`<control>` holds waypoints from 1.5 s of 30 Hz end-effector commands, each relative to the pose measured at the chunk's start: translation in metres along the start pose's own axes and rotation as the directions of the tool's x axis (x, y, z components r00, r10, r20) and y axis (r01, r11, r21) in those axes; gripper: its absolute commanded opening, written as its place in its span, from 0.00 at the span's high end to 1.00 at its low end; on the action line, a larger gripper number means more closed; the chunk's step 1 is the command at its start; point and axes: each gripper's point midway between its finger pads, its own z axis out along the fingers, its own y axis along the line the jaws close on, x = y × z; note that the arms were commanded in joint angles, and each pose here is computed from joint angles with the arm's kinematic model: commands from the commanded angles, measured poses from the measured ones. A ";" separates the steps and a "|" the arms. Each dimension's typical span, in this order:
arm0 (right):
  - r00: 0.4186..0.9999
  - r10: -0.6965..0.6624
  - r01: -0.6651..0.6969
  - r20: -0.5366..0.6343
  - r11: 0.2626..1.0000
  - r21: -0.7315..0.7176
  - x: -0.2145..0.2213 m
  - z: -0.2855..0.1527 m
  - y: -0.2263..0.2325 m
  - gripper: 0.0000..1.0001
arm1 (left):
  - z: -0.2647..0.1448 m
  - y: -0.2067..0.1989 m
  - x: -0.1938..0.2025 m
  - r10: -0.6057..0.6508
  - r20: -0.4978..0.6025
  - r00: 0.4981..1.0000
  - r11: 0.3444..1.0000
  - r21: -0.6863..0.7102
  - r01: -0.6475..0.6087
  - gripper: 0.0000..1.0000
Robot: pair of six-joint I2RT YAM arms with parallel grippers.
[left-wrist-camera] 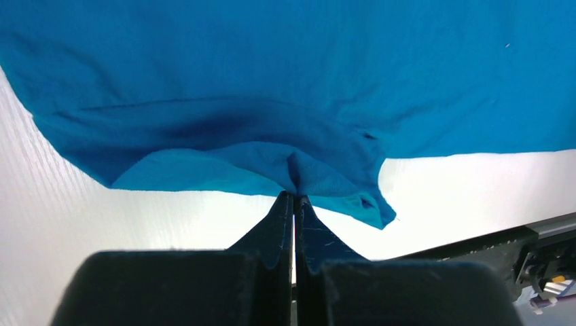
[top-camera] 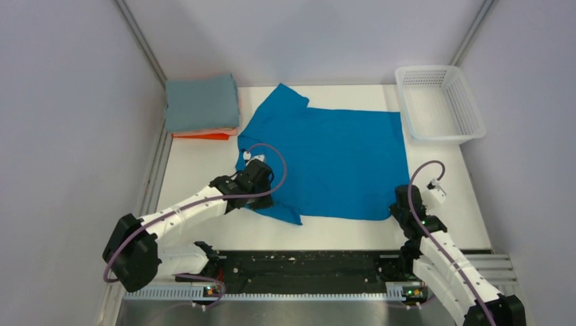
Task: Fold and stack the t-shirts
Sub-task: Grab the side of the flattened tshirt closest away from the robot with both arms, then fold the flattened tshirt in 1/3 of the way
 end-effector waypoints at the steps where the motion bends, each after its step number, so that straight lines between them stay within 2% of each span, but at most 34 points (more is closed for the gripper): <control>1: 0.998 -0.026 0.029 0.065 0.998 -0.053 -0.025 -0.007 0.023 1.00 | -0.008 -0.025 -0.046 -0.002 0.133 0.991 0.997 0.073 -0.008 1.00; 6: 0.991 -0.082 0.091 0.107 0.993 -0.081 -0.047 -0.010 0.050 1.00 | -0.010 -0.038 -0.090 -0.003 0.233 0.972 0.996 0.092 -0.019 1.00; 10: 0.985 -0.118 0.129 0.128 0.988 -0.085 -0.061 -0.008 0.069 1.00 | -0.008 -0.037 -0.119 0.004 0.273 0.962 0.998 0.057 -0.021 1.00; 17: 0.976 -0.117 0.135 0.184 0.987 -0.085 -0.089 0.001 0.097 1.00 | -0.007 -0.026 -0.168 -0.012 0.350 0.937 1.000 0.015 0.007 1.00; 22: 0.979 -0.117 0.133 0.166 0.987 -0.089 -0.100 0.014 0.112 1.00 | -0.007 -0.024 -0.196 0.000 0.393 0.919 1.000 0.008 -0.003 1.00; 30: 0.975 -0.151 0.165 0.164 0.984 -0.073 -0.112 0.032 0.130 1.00 | -0.008 -0.021 -0.234 0.047 0.450 0.892 0.999 -0.030 -0.038 1.00; 39: 0.975 -0.189 0.194 0.113 0.981 -0.030 -0.114 0.062 0.142 1.00 | 0.014 0.000 -0.268 0.051 0.460 0.886 0.995 -0.100 -0.005 1.00; 45: 0.972 -0.209 0.207 0.108 0.978 0.030 -0.122 0.087 0.150 0.91 | 0.040 0.014 -0.294 0.052 0.461 0.886 0.991 -0.135 0.012 1.00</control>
